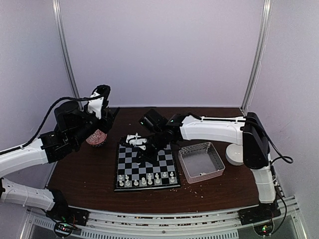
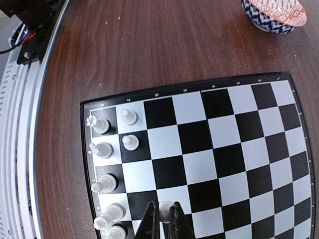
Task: Set up the chess pieces on the board
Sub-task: Place the chess piece on the chessboard.
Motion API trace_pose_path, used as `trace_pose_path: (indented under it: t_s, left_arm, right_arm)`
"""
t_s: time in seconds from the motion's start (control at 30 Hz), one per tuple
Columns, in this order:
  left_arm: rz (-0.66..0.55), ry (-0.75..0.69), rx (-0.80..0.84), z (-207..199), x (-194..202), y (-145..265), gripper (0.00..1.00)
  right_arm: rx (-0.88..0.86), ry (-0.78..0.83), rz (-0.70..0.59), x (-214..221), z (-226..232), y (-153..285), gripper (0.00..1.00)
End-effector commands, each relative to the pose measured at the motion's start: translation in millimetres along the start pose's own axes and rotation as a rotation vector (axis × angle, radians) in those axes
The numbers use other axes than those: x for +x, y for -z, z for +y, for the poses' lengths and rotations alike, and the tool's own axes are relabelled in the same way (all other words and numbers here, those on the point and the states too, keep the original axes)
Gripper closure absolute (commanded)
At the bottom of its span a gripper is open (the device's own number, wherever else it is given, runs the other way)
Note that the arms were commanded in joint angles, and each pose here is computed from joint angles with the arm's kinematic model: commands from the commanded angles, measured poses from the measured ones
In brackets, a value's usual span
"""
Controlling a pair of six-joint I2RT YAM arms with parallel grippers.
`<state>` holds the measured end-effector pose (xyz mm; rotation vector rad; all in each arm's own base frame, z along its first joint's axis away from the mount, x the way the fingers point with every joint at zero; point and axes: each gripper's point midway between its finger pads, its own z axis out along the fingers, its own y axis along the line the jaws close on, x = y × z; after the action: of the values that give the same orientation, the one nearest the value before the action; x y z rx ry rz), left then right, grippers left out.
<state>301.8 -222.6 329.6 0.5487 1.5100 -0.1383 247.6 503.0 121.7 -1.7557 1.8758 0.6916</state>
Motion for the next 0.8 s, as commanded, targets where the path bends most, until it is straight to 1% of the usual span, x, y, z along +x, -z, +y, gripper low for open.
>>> trace_pose_path:
  t_s: [0.0, 0.43, 0.77]
  left_arm:
    - [-0.030, 0.029, 0.005, 2.1, -6.2, 3.1, 0.51]
    - [-0.029, 0.037, 0.015, -0.2, -4.8, 2.8, 0.51]
    - [-0.028, 0.036, 0.017, -0.7, -3.9, 2.5, 0.51]
  right_arm:
    - [0.032, 0.058, 0.072, 10.0, 7.8, -8.8, 1.00]
    - [0.001, 0.122, 0.170, 34.2, 29.9, -33.7, 1.00]
    - [-0.031, 0.118, 0.203, 49.0, 35.5, -41.1, 1.00]
